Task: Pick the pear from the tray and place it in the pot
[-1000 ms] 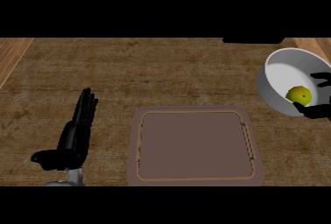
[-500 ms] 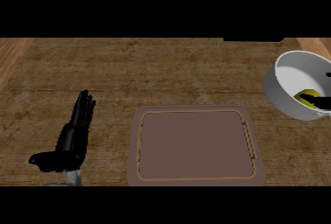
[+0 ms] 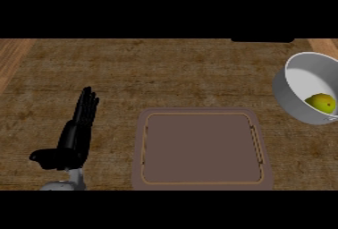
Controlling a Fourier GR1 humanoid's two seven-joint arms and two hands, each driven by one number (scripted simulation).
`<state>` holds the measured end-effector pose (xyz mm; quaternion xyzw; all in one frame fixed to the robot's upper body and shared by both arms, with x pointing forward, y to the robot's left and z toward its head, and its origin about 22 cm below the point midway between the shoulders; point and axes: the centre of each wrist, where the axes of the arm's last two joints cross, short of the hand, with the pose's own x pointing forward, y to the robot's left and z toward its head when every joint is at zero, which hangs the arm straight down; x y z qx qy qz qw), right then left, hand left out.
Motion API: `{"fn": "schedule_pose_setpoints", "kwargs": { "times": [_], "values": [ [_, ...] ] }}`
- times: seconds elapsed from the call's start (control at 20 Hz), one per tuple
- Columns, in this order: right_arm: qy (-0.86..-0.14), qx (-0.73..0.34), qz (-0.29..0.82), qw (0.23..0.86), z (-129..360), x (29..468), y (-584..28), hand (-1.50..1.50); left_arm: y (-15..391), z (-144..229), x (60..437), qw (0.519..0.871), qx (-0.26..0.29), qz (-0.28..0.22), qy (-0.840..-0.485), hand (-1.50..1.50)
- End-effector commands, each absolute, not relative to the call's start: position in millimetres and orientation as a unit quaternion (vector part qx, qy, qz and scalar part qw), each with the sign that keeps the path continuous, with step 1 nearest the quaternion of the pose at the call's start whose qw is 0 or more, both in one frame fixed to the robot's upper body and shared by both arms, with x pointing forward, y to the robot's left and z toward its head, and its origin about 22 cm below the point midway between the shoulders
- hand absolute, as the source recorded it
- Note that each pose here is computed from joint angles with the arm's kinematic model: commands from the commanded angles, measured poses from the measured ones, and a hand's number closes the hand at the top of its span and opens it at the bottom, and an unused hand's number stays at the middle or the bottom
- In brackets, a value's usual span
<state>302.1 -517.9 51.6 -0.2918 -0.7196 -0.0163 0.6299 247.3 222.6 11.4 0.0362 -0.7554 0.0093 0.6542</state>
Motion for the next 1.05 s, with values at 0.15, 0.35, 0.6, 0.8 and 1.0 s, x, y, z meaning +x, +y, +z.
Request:
{"fn": "schedule_pose_setpoints", "kwargs": {
  "times": [0.15, 0.35, 0.6, 0.8, 1.0],
  "values": [
    [-0.74, -0.293, -0.036, 0.605, 61, 260, -559, -1.5, 225, 13, 240, 0.651, 0.041, 0.005, -0.758, 0.0],
    [-0.737, -0.293, -0.028, 0.608, 75, 242, -578, -1.5, 214, 8, 245, 0.657, 0.026, 0.002, -0.753, 0.0],
    [-0.74, -0.305, -0.057, 0.596, 63, 236, -576, -1.5, 211, 8, 252, 0.65, 0.023, 0.013, -0.759, 0.0],
    [-0.742, -0.318, -0.105, 0.58, 77, 221, -592, -1.5, 217, 13, 250, 0.647, 0.027, 0.011, -0.762, 0.0],
    [-0.736, -0.336, -0.122, 0.574, 87, 216, -598, -1.5, 227, 3, 246, 0.646, 0.03, 0.006, -0.763, 0.0]
  ]
}}
